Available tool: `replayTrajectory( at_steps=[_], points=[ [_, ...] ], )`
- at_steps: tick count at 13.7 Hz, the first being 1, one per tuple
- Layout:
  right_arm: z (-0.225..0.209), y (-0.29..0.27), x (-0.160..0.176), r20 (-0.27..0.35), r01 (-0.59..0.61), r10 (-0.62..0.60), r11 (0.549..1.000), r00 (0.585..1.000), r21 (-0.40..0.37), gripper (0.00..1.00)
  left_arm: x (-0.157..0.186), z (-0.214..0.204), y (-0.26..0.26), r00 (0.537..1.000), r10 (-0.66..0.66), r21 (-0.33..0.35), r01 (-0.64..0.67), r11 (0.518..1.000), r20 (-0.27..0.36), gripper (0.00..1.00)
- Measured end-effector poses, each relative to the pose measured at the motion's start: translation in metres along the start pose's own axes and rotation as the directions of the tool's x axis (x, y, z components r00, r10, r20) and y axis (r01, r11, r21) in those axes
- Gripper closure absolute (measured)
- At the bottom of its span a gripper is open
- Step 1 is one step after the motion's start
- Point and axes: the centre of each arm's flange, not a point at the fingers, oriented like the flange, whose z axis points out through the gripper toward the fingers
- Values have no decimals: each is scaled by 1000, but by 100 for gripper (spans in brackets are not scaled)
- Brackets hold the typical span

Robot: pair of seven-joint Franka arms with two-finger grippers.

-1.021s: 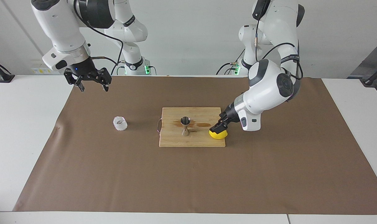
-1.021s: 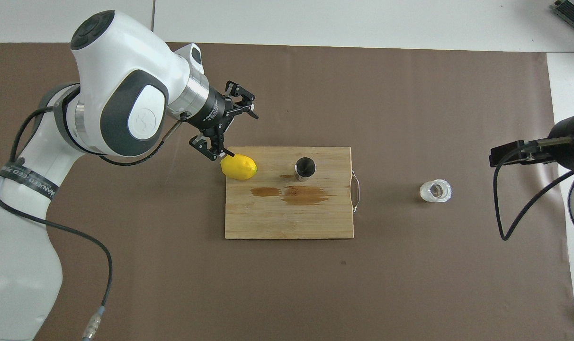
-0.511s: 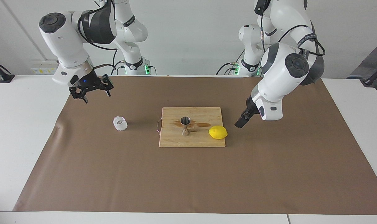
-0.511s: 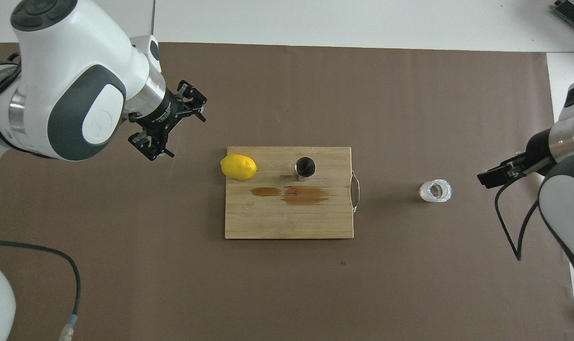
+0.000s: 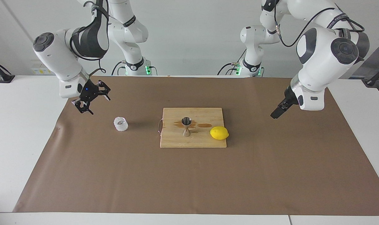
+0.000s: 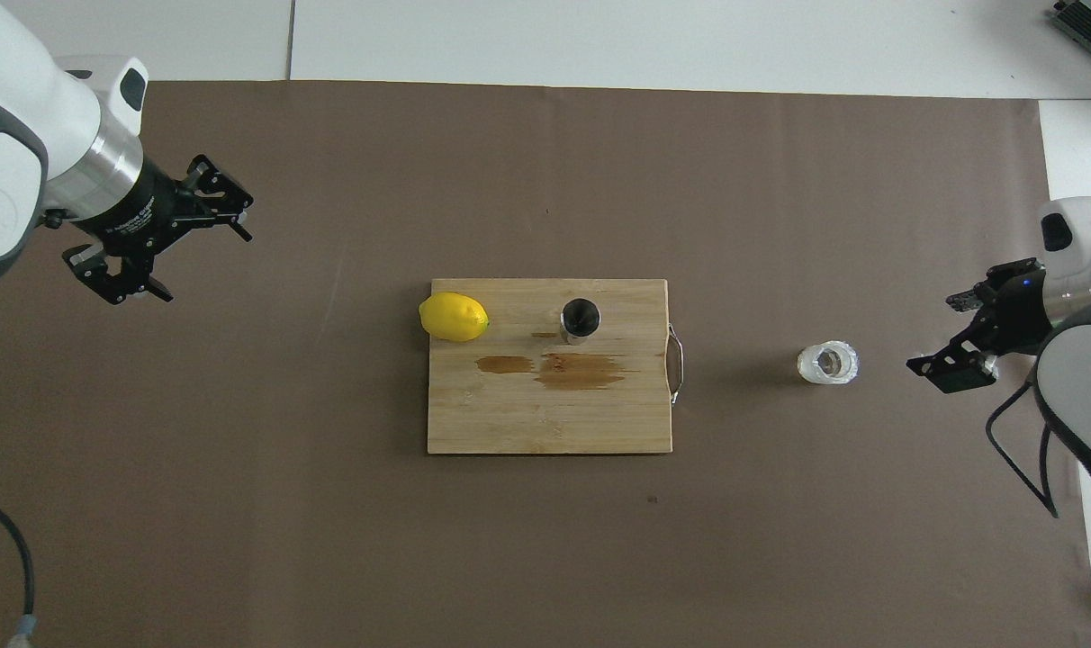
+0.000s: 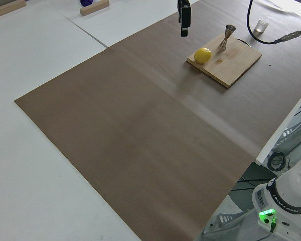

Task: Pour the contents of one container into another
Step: 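Retract the left gripper while the right gripper reaches the glass cup, then close the right gripper around the clear glass cup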

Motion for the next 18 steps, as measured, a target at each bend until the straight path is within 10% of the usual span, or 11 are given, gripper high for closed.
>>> replayTrajectory(
  at_steps=[8, 18],
  points=[
    [90, 12, -45, -206, 416, -406, 909, 890, 6, 0, 40, -3, -54, 958, 284, 38, -285, 958, 31, 0],
    [149, 23, -66, -395, 465, -424, 886, 815, 9, 0, 40, -12, -94, 801, 589, 31, -589, 807, -112, 0]
  ],
)
